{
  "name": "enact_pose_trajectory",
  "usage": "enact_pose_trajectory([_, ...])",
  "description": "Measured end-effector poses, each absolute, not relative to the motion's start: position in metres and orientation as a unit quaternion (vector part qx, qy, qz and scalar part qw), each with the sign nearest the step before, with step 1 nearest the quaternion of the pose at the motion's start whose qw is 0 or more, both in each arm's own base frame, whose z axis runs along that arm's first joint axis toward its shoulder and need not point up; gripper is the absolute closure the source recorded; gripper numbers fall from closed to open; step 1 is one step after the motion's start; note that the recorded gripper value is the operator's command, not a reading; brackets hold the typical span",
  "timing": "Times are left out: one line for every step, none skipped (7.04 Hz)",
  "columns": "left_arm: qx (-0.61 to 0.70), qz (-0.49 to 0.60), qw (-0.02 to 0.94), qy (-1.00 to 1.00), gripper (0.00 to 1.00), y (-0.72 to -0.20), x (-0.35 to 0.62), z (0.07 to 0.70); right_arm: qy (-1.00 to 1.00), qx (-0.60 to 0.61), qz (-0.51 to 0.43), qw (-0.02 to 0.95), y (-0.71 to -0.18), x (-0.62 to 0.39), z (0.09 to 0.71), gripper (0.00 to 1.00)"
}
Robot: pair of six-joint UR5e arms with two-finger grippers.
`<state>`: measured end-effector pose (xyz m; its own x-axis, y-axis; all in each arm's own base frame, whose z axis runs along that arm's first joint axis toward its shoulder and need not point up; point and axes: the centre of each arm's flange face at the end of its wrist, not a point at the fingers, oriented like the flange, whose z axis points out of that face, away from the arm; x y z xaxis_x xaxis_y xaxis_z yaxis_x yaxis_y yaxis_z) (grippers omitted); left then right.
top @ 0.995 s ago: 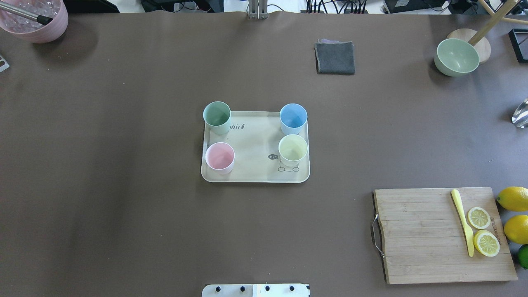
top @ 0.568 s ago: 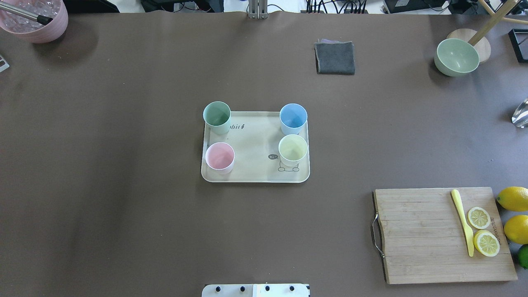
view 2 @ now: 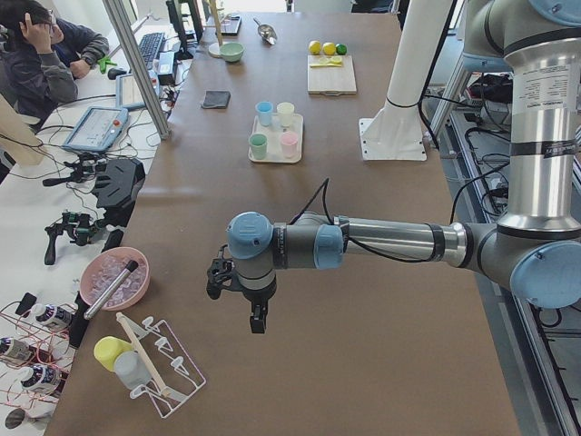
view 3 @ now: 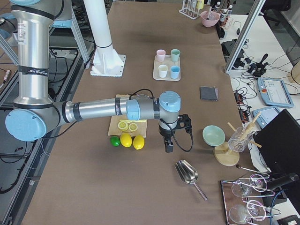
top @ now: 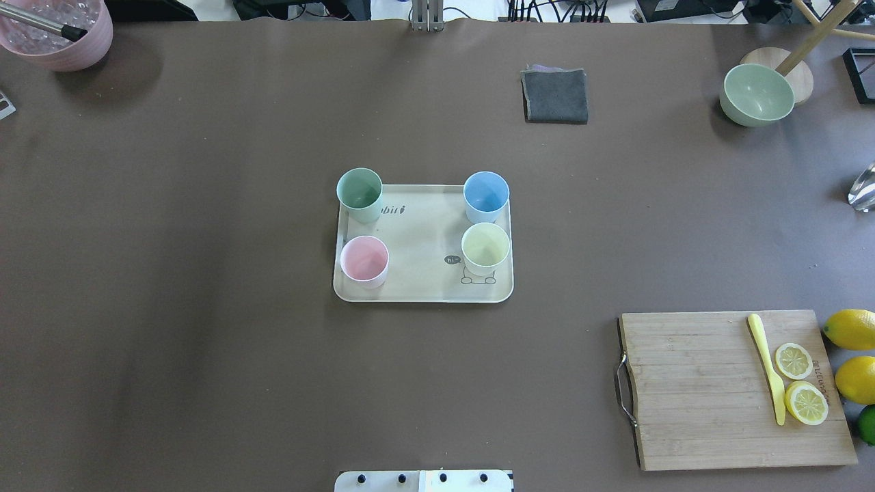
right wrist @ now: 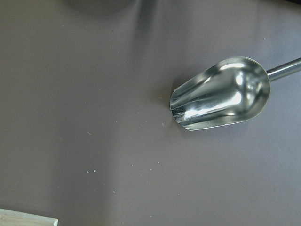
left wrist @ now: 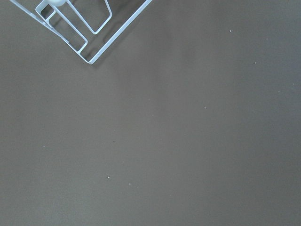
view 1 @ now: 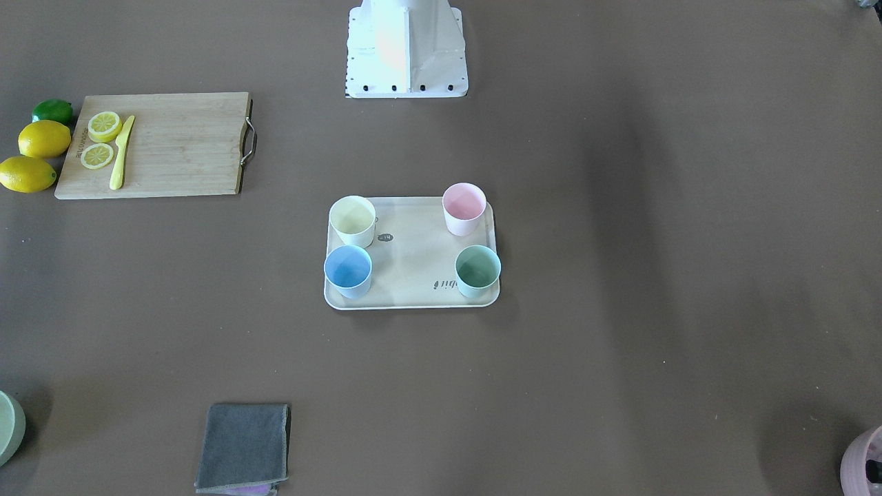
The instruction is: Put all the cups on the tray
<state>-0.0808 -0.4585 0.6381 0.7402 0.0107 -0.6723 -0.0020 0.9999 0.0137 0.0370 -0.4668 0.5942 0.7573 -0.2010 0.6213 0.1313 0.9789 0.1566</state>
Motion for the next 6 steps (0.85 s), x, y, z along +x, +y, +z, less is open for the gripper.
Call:
enact_pose_trajectory([0.006,0.003,0.933,0.360,0.02,-0.4585,-0.0807,0.6384,-0.337,0.052,-0.089,0.936,-0.4667,0.0370,0.5943,0.00])
enact_pose_trajectory([0.005,0.003,0.933,0.360,0.02,-0.4584,-0.0807,0.6386,-0.337,0.052,-0.088,0.936,-0.4667,0.0370,0.5943,0.00])
enact_pose_trajectory([0.005,0.003,0.933,0.360,0.02,-0.4584,-0.0807,0.6387,-0.337,0.051,-0.089,0.936,-0.4668,0.0369,0.5942,0.00])
enact_pose_trajectory([0.005,0.003,0.933,0.360,0.02,-0.4584,-0.0807,0.6387,-0.337,0.052,-0.089,0.936,-0.4663,0.0370,0.5944,0.00])
enact_pose_trajectory([0.005,0.003,0.933,0.360,0.02,-0.4584,-0.0807,0.6387,-0.337,0.051,-0.089,0.936,-0.4656,0.0370,0.5950,0.00])
enact_pose_trajectory([0.005,0.003,0.933,0.360,0.02,-0.4584,-0.0808,0.6386,-0.337,0.051,-0.089,0.936,-0.4650,0.0371,0.5954,0.00])
